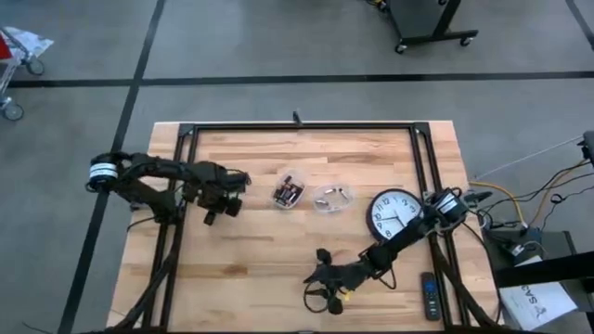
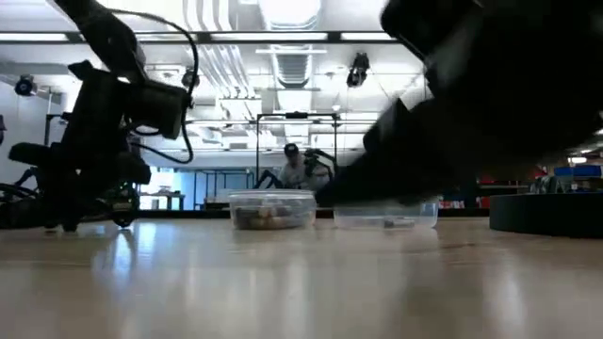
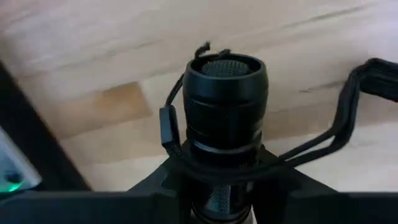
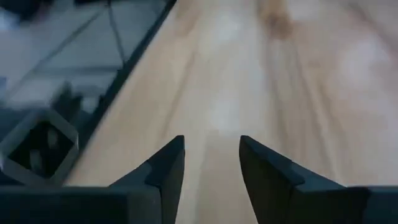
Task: Insert battery
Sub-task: Close the black flashlight cover, then adjust the clock
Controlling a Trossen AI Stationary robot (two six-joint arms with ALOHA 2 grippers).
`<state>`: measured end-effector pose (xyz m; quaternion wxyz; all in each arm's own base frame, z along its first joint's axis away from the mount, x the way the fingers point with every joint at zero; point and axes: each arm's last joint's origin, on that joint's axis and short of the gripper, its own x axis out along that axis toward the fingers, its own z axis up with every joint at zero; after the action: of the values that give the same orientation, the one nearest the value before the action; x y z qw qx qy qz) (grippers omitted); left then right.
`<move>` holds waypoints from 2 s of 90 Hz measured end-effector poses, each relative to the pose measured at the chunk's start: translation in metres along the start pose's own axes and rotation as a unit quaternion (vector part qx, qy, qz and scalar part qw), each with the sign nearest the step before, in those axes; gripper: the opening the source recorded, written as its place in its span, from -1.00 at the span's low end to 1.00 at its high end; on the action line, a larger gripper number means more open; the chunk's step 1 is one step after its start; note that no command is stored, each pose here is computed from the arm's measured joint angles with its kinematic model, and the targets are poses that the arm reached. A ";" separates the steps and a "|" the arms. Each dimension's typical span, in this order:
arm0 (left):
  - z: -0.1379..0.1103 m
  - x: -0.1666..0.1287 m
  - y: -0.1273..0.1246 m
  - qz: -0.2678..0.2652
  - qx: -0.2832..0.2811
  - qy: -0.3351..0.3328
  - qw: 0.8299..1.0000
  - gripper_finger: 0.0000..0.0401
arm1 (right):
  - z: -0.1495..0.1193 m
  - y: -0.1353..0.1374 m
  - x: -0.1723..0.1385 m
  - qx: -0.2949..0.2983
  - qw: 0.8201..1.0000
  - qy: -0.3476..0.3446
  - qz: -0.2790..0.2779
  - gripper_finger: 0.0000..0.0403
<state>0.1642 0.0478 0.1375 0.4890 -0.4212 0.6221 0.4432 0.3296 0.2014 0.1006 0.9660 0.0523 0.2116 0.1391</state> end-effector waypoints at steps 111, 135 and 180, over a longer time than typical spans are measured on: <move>0.017 -0.032 -0.030 -0.060 0.064 -0.003 0.996 -0.73 | -0.022 -0.036 0.006 0.020 0.999 0.045 0.020 -0.93; 0.005 -0.025 -0.012 0.056 0.030 0.082 0.995 -0.91 | -0.024 -0.041 0.005 0.024 0.998 0.054 0.027 -0.97; -0.018 -0.027 -0.059 -0.077 0.116 -0.047 0.989 -1.00 | -0.024 -0.041 0.004 0.041 0.997 0.058 0.025 -0.98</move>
<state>0.2206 0.0183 0.1583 0.5957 -0.3874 0.6114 0.3483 0.3331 0.1650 0.0703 0.9452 0.0892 0.2718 0.1575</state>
